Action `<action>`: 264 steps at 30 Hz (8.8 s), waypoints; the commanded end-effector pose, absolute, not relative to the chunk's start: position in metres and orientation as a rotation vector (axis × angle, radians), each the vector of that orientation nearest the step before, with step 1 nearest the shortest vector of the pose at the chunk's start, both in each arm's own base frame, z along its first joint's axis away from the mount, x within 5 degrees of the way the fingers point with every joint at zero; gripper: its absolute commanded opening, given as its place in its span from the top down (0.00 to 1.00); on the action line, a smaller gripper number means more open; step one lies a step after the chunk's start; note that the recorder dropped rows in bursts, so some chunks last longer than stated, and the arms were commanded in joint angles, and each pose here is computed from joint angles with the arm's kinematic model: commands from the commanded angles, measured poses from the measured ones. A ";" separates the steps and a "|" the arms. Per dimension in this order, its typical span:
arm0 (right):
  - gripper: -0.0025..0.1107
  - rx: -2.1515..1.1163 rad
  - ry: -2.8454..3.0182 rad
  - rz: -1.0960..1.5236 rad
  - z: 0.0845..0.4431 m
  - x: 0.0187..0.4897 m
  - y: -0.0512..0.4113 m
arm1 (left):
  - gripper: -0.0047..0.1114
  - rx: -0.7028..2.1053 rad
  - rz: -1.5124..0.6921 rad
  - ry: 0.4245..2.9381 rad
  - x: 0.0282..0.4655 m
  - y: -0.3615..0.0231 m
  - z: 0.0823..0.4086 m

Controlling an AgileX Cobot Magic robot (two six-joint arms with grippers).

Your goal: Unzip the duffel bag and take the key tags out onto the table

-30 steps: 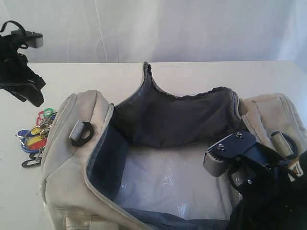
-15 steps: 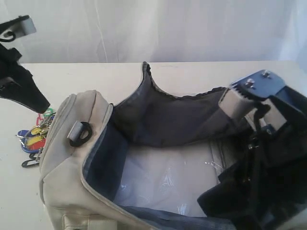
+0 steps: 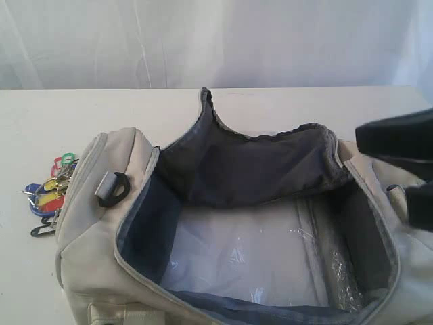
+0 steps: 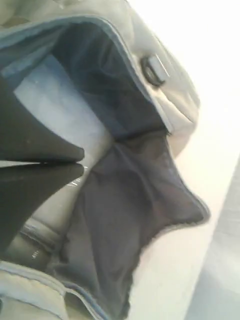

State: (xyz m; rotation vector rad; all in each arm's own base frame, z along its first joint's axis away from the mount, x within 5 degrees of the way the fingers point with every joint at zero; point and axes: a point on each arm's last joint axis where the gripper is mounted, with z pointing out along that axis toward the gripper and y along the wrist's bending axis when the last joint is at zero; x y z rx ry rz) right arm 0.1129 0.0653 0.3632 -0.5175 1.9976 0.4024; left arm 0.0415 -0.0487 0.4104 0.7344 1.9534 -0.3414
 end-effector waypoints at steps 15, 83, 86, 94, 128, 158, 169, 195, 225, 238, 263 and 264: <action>0.98 -0.445 1.832 0.410 0.380 0.118 0.065 | 0.96 0.676 -0.350 1.926 0.031 -0.049 0.401; 0.98 -0.445 1.832 0.410 0.380 0.118 0.065 | 0.96 0.461 -0.299 1.970 0.025 -0.043 0.280; 0.98 -0.445 1.832 0.410 0.380 0.118 0.065 | 0.96 0.281 -0.298 1.845 0.040 -0.036 0.266; 0.98 -0.445 1.830 0.410 0.381 0.117 0.065 | 0.96 0.097 -0.293 1.796 0.054 -0.027 0.233; 0.98 -0.445 1.830 0.410 0.381 0.117 0.065 | 0.96 0.028 0.076 1.927 0.052 0.000 0.167; 0.98 -0.444 1.827 0.410 0.381 0.117 0.064 | 0.96 0.033 0.081 1.927 0.052 0.000 0.167; 0.98 -0.037 1.591 0.087 0.407 0.059 0.008 | 0.96 0.033 0.081 1.927 0.052 0.000 0.167; 0.98 -0.010 1.742 0.083 0.267 0.055 0.006 | 0.96 0.033 0.081 1.927 0.052 0.000 0.167; 0.98 0.068 1.783 -0.204 0.186 0.054 -0.010 | 0.96 0.033 0.081 1.925 0.052 0.000 0.167; 0.98 0.077 1.782 -0.152 0.186 0.054 -0.007 | 0.96 0.033 0.081 1.925 0.052 0.000 0.167; 0.98 0.128 1.785 -0.055 0.186 0.054 -0.005 | 0.96 0.033 0.081 1.925 0.052 0.000 0.167; 0.98 0.139 1.784 -0.046 0.186 0.054 -0.005 | 0.96 0.033 0.081 1.925 0.052 0.000 0.167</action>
